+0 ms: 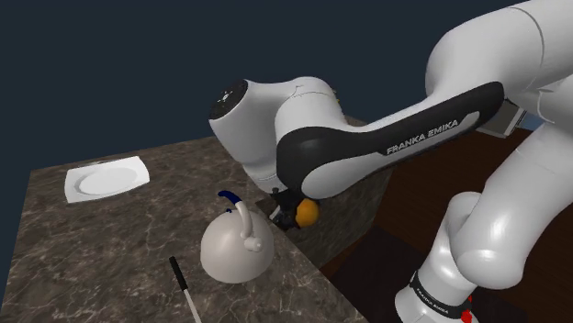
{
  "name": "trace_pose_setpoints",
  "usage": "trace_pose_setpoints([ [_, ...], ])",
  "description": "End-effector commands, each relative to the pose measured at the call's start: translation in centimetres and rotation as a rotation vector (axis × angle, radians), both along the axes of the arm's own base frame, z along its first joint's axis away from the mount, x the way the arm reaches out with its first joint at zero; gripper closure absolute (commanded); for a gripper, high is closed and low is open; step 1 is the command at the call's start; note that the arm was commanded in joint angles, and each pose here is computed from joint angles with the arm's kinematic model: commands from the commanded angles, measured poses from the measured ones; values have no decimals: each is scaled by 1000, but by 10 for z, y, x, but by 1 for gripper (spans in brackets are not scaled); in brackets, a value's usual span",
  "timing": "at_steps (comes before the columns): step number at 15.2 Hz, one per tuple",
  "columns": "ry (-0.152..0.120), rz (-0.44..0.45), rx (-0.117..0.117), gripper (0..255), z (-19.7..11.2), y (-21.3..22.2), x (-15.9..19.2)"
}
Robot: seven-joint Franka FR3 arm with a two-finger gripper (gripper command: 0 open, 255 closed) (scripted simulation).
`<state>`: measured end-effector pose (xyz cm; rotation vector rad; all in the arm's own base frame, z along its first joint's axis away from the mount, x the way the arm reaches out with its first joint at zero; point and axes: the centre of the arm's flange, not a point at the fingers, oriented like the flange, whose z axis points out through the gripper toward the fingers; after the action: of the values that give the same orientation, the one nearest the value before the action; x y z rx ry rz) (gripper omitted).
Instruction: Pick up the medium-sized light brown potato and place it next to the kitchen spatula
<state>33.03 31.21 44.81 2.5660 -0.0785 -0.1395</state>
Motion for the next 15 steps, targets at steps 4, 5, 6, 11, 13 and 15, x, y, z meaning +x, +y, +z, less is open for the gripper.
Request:
trace_pose_setpoints([
  [4,0,-1,0,255,-2,55,-38],
  [5,0,-1,0,255,-2,66,-46],
  [6,0,-1,0,255,-2,76,-54],
  [11,0,-1,0,255,-2,131,-91],
  [13,0,-1,0,255,-2,152,-106],
  [15,0,-1,0,255,-2,172,-120],
])
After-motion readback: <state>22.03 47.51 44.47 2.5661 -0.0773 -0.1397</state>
